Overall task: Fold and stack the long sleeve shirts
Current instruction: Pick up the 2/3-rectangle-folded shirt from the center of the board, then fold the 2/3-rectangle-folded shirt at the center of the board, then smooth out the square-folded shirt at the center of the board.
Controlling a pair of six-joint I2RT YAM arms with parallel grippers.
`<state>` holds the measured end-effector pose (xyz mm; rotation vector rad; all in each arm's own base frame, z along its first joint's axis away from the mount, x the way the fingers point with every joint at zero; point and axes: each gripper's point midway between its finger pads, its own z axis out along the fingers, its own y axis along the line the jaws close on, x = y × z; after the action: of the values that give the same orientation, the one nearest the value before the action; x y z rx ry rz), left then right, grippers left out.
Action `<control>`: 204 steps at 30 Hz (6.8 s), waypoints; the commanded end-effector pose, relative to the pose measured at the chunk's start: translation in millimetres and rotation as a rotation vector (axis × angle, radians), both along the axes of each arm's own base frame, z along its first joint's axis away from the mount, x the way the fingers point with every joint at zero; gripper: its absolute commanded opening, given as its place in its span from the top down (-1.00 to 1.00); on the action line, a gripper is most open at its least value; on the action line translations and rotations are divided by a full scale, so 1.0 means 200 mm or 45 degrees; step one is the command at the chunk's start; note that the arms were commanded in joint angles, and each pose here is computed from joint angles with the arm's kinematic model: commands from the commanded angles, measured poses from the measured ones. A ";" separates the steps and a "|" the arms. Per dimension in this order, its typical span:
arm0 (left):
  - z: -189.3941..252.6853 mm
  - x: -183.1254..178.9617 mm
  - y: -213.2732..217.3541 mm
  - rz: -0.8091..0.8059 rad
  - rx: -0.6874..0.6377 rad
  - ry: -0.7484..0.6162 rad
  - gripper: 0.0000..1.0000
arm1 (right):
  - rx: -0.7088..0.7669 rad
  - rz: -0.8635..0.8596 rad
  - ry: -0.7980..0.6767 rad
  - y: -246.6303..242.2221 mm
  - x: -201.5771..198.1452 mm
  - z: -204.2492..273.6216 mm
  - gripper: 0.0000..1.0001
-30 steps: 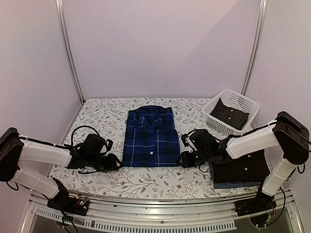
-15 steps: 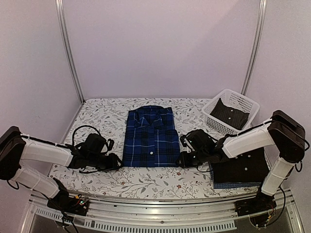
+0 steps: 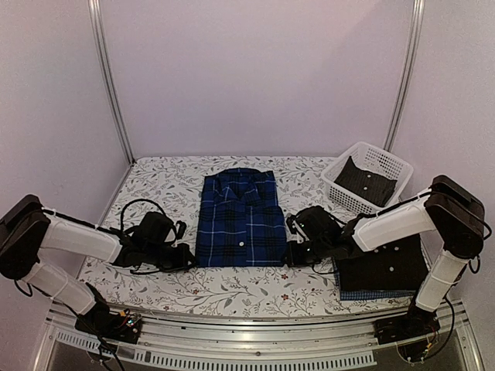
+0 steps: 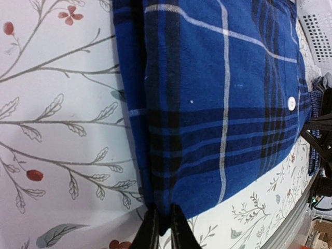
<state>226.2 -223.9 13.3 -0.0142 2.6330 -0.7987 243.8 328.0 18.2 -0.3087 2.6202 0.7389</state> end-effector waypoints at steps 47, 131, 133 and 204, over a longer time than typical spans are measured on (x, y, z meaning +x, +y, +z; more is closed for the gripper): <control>0.25 0.74 -0.08 0.066 -0.228 0.047 1.00 | 0.129 -0.056 0.053 0.17 0.71 0.01 1.00; -0.06 0.31 -0.25 -0.073 -0.069 0.258 0.54 | -0.021 0.167 -0.019 0.48 0.85 -0.05 0.09; -0.05 0.23 -0.25 -0.073 -0.062 0.271 0.54 | -0.033 0.200 -0.013 0.51 0.79 -0.06 0.09; 0.27 0.63 0.00 0.055 0.003 0.015 0.58 | -0.255 0.127 -0.310 0.30 0.25 0.59 -0.17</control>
<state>347.5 -228.2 39.2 -0.0882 2.6851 -0.7723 317.7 383.0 132.4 -0.5099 2.4528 0.5622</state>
